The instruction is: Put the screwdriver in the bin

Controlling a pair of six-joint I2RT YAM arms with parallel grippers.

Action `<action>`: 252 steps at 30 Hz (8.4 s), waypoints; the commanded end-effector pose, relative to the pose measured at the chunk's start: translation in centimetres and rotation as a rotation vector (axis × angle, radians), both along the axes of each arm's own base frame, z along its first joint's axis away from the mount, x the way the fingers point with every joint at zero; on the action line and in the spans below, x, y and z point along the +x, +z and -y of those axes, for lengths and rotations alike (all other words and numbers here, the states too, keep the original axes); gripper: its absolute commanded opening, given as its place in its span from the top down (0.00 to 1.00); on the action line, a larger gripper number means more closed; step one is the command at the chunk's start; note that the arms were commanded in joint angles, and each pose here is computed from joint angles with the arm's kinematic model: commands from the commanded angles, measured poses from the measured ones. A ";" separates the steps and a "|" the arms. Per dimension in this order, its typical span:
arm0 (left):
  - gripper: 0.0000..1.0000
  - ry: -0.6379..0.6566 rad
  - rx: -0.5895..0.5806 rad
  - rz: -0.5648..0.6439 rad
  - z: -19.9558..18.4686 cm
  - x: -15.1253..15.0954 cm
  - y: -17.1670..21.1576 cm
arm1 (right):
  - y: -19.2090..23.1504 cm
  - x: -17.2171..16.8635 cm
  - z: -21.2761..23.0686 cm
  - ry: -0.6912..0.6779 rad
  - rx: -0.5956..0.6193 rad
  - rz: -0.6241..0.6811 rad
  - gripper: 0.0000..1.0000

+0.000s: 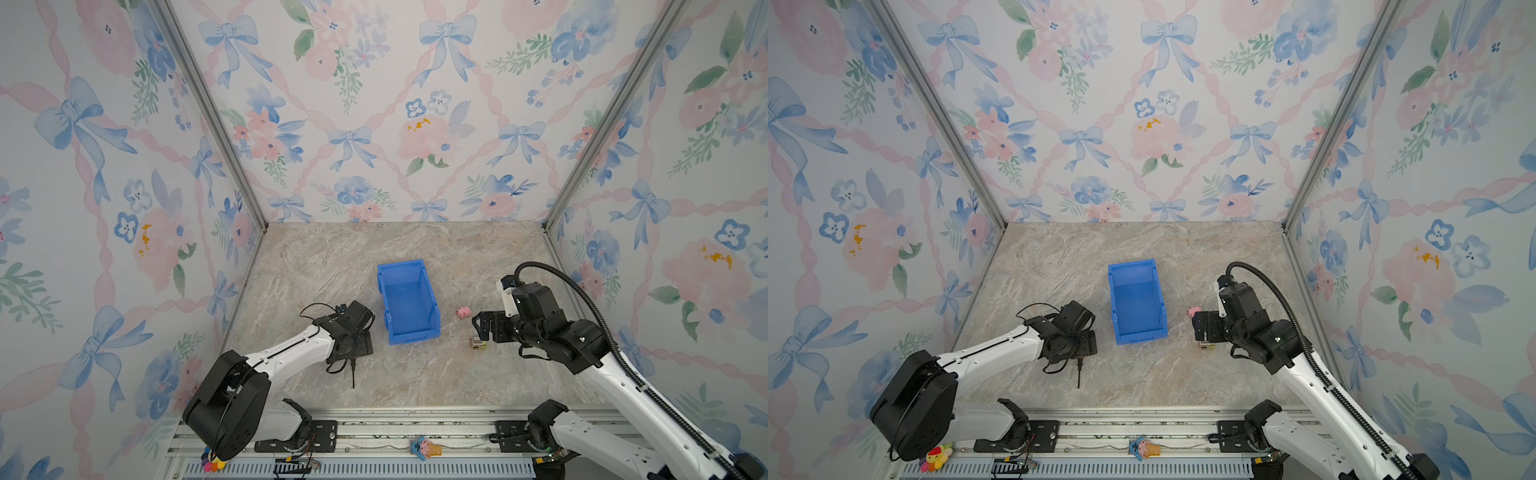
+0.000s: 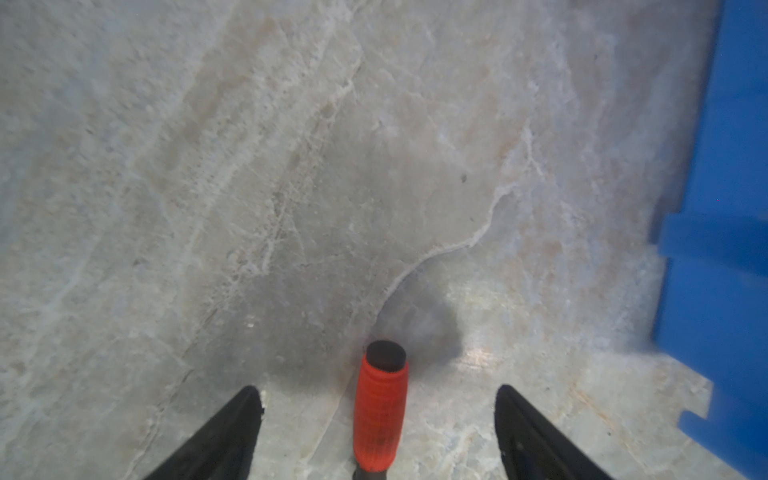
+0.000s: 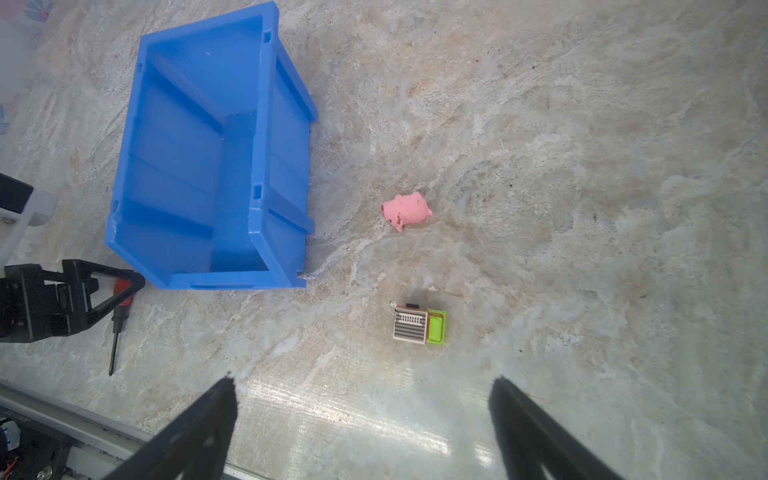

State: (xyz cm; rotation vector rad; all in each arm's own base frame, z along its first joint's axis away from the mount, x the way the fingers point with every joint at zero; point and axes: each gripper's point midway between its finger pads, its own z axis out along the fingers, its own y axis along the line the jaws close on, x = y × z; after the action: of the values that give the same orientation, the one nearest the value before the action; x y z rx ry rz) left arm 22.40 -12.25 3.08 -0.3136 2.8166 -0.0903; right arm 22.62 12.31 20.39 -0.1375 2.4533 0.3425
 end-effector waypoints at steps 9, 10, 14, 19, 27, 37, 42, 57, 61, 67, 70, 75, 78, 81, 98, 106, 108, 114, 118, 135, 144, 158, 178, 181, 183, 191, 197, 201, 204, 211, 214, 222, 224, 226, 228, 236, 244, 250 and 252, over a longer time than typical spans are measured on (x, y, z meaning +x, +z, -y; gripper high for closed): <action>0.36 0.015 0.106 -0.037 -1.0 -0.1 -1.6 | 1.1 -0.2 0.1 -0.004 0.016 0.035 0.03; 0.38 0.014 0.111 -0.043 -0.9 -0.1 -1.7 | 1.1 -0.3 0.2 -0.006 0.016 0.036 0.03; 0.56 -0.005 0.127 -0.060 -0.5 -0.3 -2.3 | 1.3 -0.6 0.7 -0.020 0.009 0.042 0.03; 0.67 -0.034 0.126 -0.068 0.3 -0.6 -2.4 | 1.4 -0.8 1.2 -0.038 -0.001 0.051 0.03; 0.95 -0.043 0.121 -0.066 0.5 -0.9 -2.3 | 1.9 -0.6 1.4 -0.057 0.015 0.084 0.03; 1.00 -0.040 0.035 0.061 2.1 1.0 2.6 | 3.0 0.2 0.6 -0.039 0.047 0.120 0.03; 1.00 -0.042 -0.016 0.159 3.4 2.9 7.1 | 4.1 0.5 -0.2 -0.023 0.113 0.178 0.03; 1.00 -0.102 -0.167 0.312 10.3 9.5 17.7 | 3.9 4.5 -2.0 -0.040 0.098 0.159 0.03; 1.00 -0.115 -0.157 0.311 12.4 11.5 17.5 | 4.2 5.4 -2.2 -0.051 0.097 0.162 0.03; 1.00 -0.116 -0.127 0.281 14.7 14.1 15.4 | 4.5 6.1 -2.0 -0.072 0.092 0.168 0.03; 1.00 -0.107 -0.113 0.259 15.3 14.8 14.0 | 4.7 6.1 -2.0 -0.070 0.091 0.173 0.03; 1.00 -0.093 -0.099 0.232 15.9 15.4 12.3 | 4.4 6.0 -1.8 -0.073 0.083 0.171 0.03; 1.00 -0.089 -0.085 0.222 16.1 15.7 11.5 | 4.2 5.8 -1.6 -0.077 0.077 0.170 0.03; 1.00 -0.078 -0.072 0.206 16.1 15.8 10.5 | 4.2 5.8 -1.6 -0.076 0.077 0.173 0.03; 1.00 0.006 0.023 0.198 16.1 16.0 6.8 | 4.4 4.9 -0.7 -0.081 0.066 0.191 0.03; 1.00 0.011 0.059 0.171 16.3 16.3 4.5 | 4.4 4.7 -0.3 -0.082 0.057 0.193 0.03; 1.00 0.014 0.067 0.167 16.4 16.3 3.9 | 4.4 4.7 -0.2 -0.083 0.058 0.193 0.03; 1.00 0.013 0.093 0.157 16.6 16.5 2.6 | 4.3 4.8 -0.3 -0.085 0.064 0.192 0.03; 1.00 0.011 0.107 0.149 16.7 16.6 1.7 | 4.3 5.0 -0.3 -0.086 0.061 0.193 0.03; 0.97 0.007 0.152 0.118 16.8 16.8 -1.2 | 4.1 5.0 0.1 -0.099 0.059 0.189 0.03; 0.73 0.007 0.141 0.161 17.2 17.3 0.6 | 4.6 5.1 0.2 -0.099 0.056 0.201 0.03; 0.19 -0.112 0.019 0.307 19.6 16.6 10.6 | 4.0 4.2 1.2 -0.134 0.063 0.202 0.03; 0.02 -0.213 0.065 0.585 5.3 7.2 21.7 | 3.8 1.3 4.3 -0.202 0.083 0.232 0.03; 0.02 -0.124 0.092 0.598 0.8 7.1 20.6 | 2.8 1.6 5.0 -0.258 0.123 0.217 0.03; 0.02 -0.082 0.089 0.632 -1.7 7.0 20.4 | 2.2 1.9 5.7 -0.294 0.125 0.209 0.03; 0.02 0.084 0.164 0.742 -9.9 5.8 16.6 | 0.0 2.6 10.5 -0.425 -0.032 0.307 0.03; 0.02 0.115 0.293 0.722 -13.2 4.6 14.0 | -1.8 2.9 11.4 -0.383 -0.084 0.460 0.03; 0.03 0.084 0.344 0.722 -13.9 4.6 12.5 | -3.6 3.1 12.0 -0.361 -0.162 0.488 0.03; 0.02 0.029 0.356 0.768 -13.6 5.5 12.9 | -5.0 3.6 11.5 -0.303 -0.185 0.481 0.03; 0.02 0.016 0.460 0.789 -15.4 5.8 9.2 | -8.5 5.3 11.8 -0.294 -0.245 0.438 0.03; 0.03 0.096 0.405 0.858 -16.0 5.9 9.2 | -8.8 6.1 12.0 -0.290 -0.272 0.447 0.03; 0.03 0.139 0.379 0.858 -16.9 7.3 7.8 | -8.4 8.7 11.9 -0.283 -0.277 0.495 0.03; 0.03 0.136 0.379 0.884 -16.8 8.0 8.1 | -8.5 9.6 11.8 -0.279 -0.273 0.495 0.03; 0.02 0.150 0.370 0.916 -16.8 8.7 8.6 | -8.6 10.5 11.6 -0.277 -0.271 0.487 0.03; 0.02 0.143 0.354 0.942 -16.5 9.3 8.8 | -8.7 11.4 11.6 -0.277 -0.271 0.482 0.03; 0.02 0.114 0.361 1.023 -16.5 11.8 9.9 | -9.0 14.2 10.9 -0.255 -0.259 0.475 0.03; 0.03 0.126 0.345 1.045 -16.6 13.4 9.5 | -8.3 15.8 11.7 -0.310 -0.254 0.539 0.03; 0.03 0.065 0.332 1.033 -15.5 14.5 8.6 | -8.9 17.0 11.8 -0.294 -0.274 0.541 0.03; 0.02 0.045 0.323 1.034 -15.1 14.6 8.0 | -9.4 16.8 12.9 -0.349 -0.263 0.563 0.03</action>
State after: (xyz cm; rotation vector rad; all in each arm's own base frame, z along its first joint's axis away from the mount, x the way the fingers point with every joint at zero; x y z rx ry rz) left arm 36.19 3.86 10.26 -0.2326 1.7981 0.1958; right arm 38.86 0.72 10.05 0.0166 1.9851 -0.1407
